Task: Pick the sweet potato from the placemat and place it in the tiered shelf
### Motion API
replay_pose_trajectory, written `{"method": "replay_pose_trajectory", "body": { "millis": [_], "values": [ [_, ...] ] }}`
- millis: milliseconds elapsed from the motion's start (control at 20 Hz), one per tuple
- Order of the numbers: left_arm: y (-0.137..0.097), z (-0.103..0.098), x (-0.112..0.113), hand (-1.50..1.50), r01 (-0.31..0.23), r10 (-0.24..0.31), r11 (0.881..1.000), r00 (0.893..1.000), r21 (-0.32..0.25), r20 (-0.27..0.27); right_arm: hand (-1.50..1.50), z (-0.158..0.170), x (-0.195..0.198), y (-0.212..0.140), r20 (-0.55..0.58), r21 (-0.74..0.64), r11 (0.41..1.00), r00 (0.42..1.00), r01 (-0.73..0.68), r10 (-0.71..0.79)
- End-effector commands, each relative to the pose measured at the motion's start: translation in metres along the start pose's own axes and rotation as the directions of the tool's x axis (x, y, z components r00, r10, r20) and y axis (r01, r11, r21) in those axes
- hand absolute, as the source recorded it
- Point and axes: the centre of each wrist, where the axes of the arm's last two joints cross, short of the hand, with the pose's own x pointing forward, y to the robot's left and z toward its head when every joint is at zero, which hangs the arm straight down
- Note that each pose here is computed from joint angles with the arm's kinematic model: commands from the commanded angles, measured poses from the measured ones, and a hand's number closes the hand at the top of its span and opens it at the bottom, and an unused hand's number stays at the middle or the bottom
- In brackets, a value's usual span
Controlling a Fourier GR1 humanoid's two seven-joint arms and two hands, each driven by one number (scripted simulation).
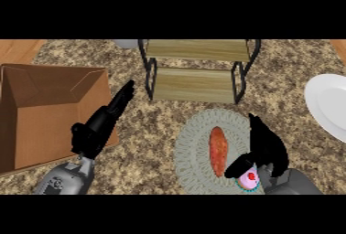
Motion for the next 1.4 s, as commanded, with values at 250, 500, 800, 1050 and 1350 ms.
{"method": "replay_pose_trajectory", "body": {
  "millis": [250,500,800,1050,1350],
  "values": [
    [0.033,0.036,-0.062,0.00,0.053,-0.019,0.992,0.962,0.116,-0.272,-1.50,-0.004,0.033,0.027,-0.239,-0.008,0.993,0.965,-0.117,0.112],
    [0.032,0.042,-0.065,0.00,0.041,-0.004,0.991,0.959,0.125,-0.283,-1.50,-0.005,0.043,0.032,-0.249,0.023,0.991,0.960,-0.131,0.132],
    [0.036,0.042,-0.064,0.00,0.066,-0.028,0.988,0.964,0.137,-0.266,-1.50,-0.012,0.051,0.046,-0.273,0.024,0.985,0.946,-0.174,0.173],
    [0.034,0.046,-0.065,0.00,0.054,-0.014,0.989,0.962,0.138,-0.272,-1.50,-0.021,0.053,0.050,-0.283,0.023,0.981,0.940,-0.194,0.193],
    [0.037,0.045,-0.066,0.00,0.055,-0.010,0.986,0.962,0.160,-0.272,-1.50,-0.028,0.053,0.051,-0.282,0.047,0.979,0.937,-0.198,0.204]
  ]
}}
